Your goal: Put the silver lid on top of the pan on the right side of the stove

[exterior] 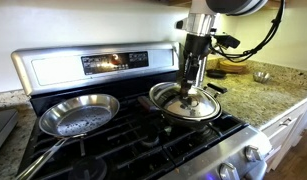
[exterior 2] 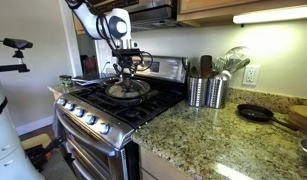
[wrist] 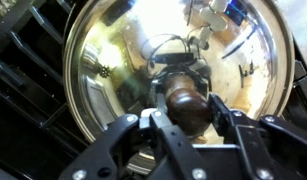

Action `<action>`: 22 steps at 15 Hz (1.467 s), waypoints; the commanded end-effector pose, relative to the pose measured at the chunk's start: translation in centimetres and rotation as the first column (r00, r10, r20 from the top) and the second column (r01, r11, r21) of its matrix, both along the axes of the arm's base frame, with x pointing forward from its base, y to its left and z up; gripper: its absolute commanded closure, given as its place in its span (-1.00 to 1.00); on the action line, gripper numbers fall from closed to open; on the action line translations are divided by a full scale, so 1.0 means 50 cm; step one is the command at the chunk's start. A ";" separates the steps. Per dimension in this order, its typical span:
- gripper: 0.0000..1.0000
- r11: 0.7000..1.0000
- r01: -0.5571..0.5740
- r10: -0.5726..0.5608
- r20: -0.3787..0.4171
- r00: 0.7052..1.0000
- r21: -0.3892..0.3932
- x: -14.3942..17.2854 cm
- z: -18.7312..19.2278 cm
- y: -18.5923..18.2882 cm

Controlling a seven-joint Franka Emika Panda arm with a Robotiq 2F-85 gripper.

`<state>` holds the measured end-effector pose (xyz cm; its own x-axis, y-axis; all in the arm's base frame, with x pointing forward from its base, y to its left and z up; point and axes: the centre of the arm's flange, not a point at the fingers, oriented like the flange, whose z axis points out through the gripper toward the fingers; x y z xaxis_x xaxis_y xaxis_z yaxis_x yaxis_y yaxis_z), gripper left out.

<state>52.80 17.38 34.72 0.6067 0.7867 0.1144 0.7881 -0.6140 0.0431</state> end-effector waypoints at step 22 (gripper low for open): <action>0.59 0.999 0.041 -0.041 0.017 0.999 -0.014 -0.021 -0.014 -0.039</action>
<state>52.35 15.74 34.04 0.6350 0.7639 0.1150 0.7627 -0.6436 0.0639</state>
